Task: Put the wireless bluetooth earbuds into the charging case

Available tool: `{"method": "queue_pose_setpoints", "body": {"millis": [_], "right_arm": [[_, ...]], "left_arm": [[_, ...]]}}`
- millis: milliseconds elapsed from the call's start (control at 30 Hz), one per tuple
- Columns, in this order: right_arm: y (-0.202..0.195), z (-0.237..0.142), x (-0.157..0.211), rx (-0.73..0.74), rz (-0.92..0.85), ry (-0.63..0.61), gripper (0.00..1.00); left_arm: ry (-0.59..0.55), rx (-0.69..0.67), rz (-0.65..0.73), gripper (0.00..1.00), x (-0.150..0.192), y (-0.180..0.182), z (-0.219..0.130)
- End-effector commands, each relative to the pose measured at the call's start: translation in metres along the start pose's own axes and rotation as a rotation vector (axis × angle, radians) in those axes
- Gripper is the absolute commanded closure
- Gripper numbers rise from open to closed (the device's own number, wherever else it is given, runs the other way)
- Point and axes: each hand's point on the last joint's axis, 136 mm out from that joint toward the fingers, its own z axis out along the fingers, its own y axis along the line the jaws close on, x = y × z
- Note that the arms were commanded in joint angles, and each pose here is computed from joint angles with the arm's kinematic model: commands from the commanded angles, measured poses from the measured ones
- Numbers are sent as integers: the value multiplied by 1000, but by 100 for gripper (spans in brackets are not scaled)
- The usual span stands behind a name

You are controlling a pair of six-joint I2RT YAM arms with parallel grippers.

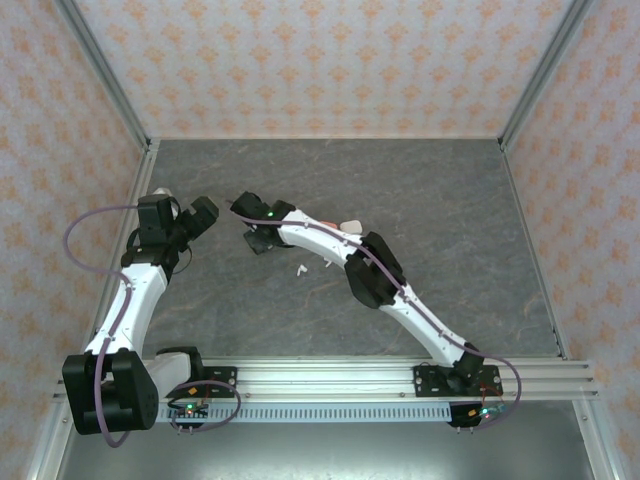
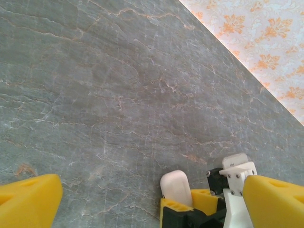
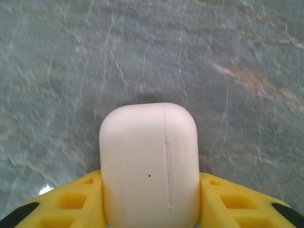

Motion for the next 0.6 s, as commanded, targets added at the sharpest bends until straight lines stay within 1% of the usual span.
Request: {"method": "queue_pose_setpoints", "body": {"millis": [0,67,133,267,300,333,400,567], "right_arm": [[-8,-58,-20,7,-40,-83,58],[-15,-85,-29,5,-46,-140,59],[-21,-108,-33,-4,-53,-191,59],[-38,-161,-28,-39,-90,-310,60],[-43,-168,-21,-42,-106,-327,60],[-47,-183,-16,-47,-130,-359,61],[-56,-203,-4,-44,-178,-405,61],[-67,-239,26,-34,-294,-462,60]], "left_arm": [[26,55,23,6,0,-12,-8],[48,107,26,8,0,-24,-12],[76,177,65,10,1,-39,-15],[154,366,87,13,6,-77,-28],[177,416,88,14,8,-87,-31],[197,464,92,15,10,-97,-35],[257,561,127,16,20,-119,-44],[415,757,279,18,58,-171,-70]]}}
